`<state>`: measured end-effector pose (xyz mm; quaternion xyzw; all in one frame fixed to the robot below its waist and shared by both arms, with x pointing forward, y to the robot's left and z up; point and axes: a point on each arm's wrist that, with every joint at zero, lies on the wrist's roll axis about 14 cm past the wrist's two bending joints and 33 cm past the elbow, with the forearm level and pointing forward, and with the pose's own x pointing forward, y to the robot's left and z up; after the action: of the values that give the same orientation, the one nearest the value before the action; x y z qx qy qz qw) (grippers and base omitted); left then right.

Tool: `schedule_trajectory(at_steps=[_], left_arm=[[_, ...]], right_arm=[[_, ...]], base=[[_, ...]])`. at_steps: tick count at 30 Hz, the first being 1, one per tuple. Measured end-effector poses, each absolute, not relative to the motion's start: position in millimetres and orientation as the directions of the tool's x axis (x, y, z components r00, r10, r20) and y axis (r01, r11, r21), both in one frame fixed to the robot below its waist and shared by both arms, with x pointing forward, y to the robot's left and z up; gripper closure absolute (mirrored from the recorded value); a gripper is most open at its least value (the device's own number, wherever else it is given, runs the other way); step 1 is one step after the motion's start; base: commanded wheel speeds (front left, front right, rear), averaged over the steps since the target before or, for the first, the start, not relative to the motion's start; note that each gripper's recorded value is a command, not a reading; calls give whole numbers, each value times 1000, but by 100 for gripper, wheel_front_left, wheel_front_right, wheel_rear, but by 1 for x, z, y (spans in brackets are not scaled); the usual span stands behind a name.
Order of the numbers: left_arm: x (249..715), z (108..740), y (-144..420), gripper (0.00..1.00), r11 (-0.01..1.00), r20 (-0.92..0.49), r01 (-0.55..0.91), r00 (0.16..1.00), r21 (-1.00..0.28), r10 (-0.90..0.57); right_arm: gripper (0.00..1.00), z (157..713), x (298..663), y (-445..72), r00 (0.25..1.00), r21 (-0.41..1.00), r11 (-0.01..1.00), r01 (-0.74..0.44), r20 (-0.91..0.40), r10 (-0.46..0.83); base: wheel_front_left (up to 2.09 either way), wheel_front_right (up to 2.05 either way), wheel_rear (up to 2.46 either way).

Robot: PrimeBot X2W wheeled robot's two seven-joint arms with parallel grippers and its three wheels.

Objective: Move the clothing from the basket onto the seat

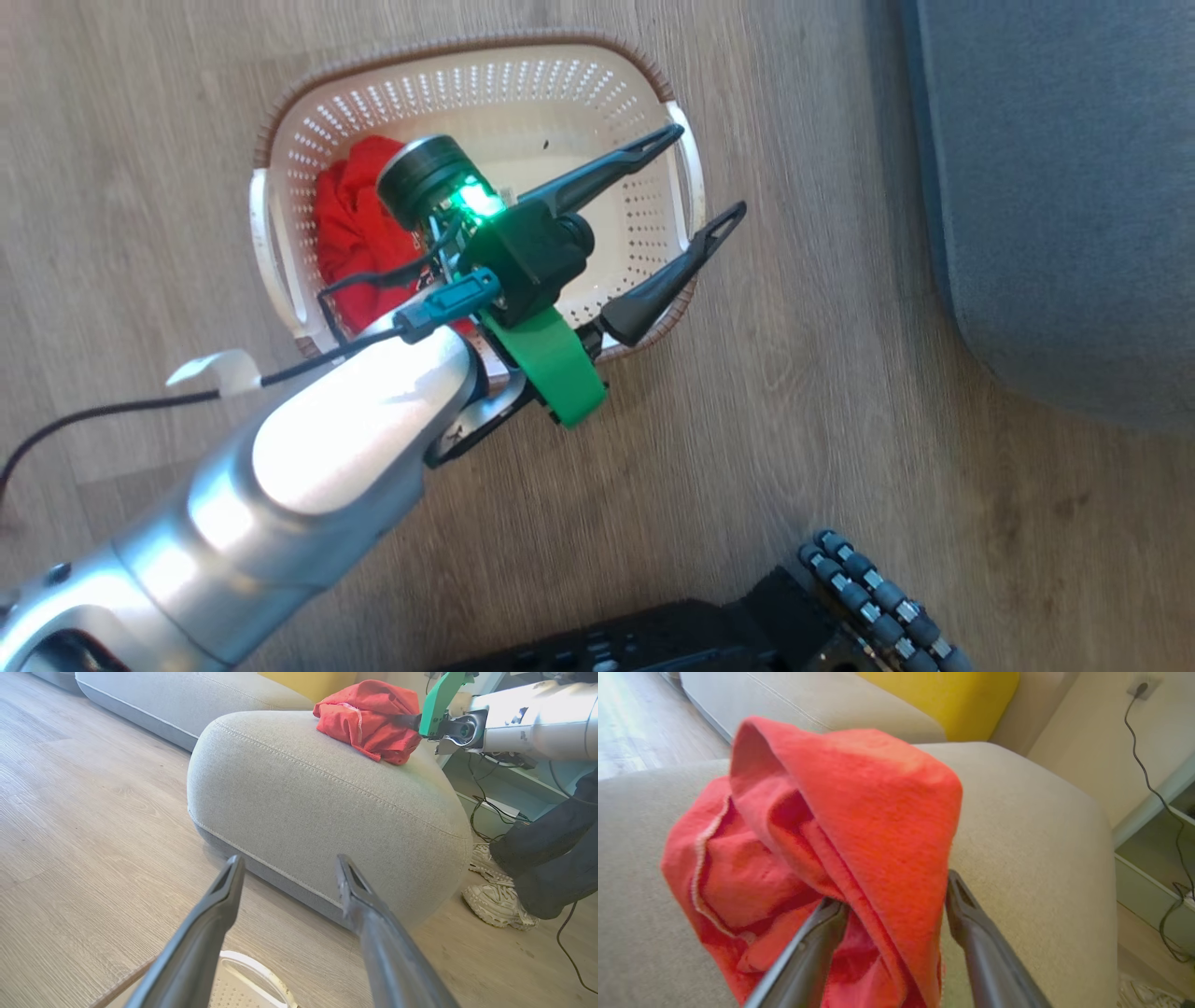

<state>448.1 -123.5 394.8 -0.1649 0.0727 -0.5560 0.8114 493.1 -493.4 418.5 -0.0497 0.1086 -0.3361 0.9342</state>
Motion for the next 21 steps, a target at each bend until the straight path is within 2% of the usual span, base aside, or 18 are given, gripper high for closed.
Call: schedule_trajectory(at_steps=[4, 12, 21], left_arm=[[444, 408, -124, 0, 335, 72, 879, 380, -340, -922], [437, 432, -117, 0, 377, 77, 867, 422, -327, -903], [433, 455, -97, 0, 468, 70, 827, 511, -313, -857]], right_arm=[[0, 438, 496, -480, 802, -181, 807, 562, -117, -585], [0, 439, 471, -445, 856, -149, 861, 487, -114, -504], [0, 465, 486, -378, 940, -84, 938, 336, -37, -340]], base=[[0, 0, 0], [0, 0, 0], [0, 0, 0]])
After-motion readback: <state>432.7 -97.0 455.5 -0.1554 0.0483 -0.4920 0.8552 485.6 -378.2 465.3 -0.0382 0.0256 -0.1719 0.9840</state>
